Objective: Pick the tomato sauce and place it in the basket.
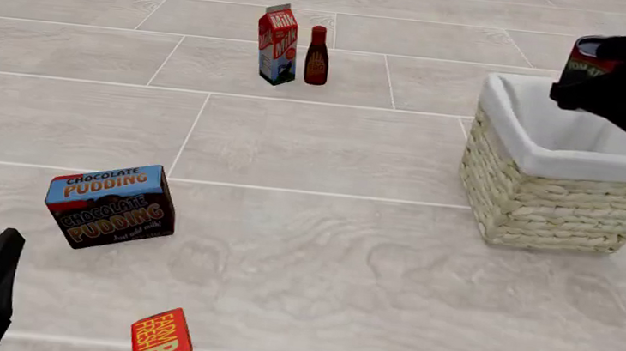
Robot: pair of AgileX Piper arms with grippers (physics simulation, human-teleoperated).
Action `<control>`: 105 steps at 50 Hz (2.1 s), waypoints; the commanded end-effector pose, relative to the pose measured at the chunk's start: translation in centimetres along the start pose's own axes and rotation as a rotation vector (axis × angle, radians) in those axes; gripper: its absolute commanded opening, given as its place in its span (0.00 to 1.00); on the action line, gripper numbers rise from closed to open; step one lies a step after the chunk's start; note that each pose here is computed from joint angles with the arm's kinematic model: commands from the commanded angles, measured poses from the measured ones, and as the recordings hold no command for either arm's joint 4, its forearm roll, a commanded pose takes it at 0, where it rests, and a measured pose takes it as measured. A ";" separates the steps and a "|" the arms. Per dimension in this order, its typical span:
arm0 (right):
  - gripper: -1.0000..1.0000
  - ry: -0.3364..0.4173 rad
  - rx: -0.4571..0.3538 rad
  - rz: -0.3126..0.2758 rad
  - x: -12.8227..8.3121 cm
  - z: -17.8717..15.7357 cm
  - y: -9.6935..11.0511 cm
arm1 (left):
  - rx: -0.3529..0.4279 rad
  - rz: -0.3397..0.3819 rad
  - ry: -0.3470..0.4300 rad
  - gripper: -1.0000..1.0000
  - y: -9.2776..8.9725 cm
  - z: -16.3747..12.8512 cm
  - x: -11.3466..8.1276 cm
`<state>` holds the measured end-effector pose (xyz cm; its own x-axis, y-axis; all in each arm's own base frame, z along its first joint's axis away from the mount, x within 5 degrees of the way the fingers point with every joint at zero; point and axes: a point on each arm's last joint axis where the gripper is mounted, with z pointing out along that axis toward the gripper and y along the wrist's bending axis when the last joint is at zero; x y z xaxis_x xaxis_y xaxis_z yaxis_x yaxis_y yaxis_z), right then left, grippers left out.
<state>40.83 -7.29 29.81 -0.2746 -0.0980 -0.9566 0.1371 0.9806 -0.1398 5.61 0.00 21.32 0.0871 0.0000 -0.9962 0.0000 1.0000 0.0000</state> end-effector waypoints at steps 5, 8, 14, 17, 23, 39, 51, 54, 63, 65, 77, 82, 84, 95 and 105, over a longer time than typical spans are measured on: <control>0.00 0.020 0.006 0.032 1.0 0.6 -0.2 | 0.000 0.000 0.000 1.00 0.0 0.0 0.0; 0.00 0.025 0.006 0.034 1.3 0.6 -0.2 | 0.000 0.000 0.000 1.00 0.0 0.0 0.0; 0.00 0.032 0.007 0.042 1.7 0.6 -0.2 | 0.000 0.000 0.000 1.00 0.0 0.0 0.0; 0.00 0.037 0.009 0.046 2.0 0.7 -0.3 | 0.000 0.000 0.000 1.00 0.0 0.0 0.0; 0.00 0.042 0.011 0.045 2.1 0.7 -0.4 | 0.000 0.000 0.000 1.00 0.0 0.0 0.0; 0.00 0.061 0.014 0.045 2.8 1.3 -0.5 | 0.000 0.000 0.000 1.00 0.0 0.0 0.0; 0.00 0.075 0.017 0.048 3.6 1.6 -0.6 | 0.000 0.000 0.000 1.00 0.0 0.0 0.0; 0.00 0.077 0.017 0.048 3.7 1.7 -0.6 | 0.000 0.000 0.000 1.00 0.0 0.0 0.0; 0.00 0.084 0.021 0.050 4.2 1.9 -0.7 | 0.000 0.000 0.000 1.00 0.0 0.0 0.0; 0.00 0.086 0.023 0.050 4.3 2.0 -0.8 | 0.000 0.000 0.000 1.00 0.0 0.0 0.0; 0.00 0.090 0.028 0.050 4.5 2.0 -1.1 | 0.000 0.000 0.000 1.00 0.0 0.0 0.0; 0.00 0.095 0.023 0.038 4.7 2.0 -0.9 | 0.000 0.000 0.000 1.00 0.0 0.0 0.0; 1.00 0.093 0.032 0.036 4.7 2.0 -1.3 | 0.000 0.000 0.000 1.00 0.0 0.0 0.0; 1.00 0.089 0.025 0.039 4.4 1.9 -1.0 | 0.000 0.000 0.000 1.00 0.0 0.0 0.0; 1.00 0.084 0.022 0.038 4.1 1.7 -0.9 | 0.000 0.000 0.000 1.00 0.0 0.0 0.0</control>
<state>41.26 -8.93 25.33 -0.3518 -0.0458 -0.9349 0.1709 0.9789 -0.1122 5.61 0.00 21.32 0.0871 0.0000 -0.9962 0.0000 1.0000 0.0000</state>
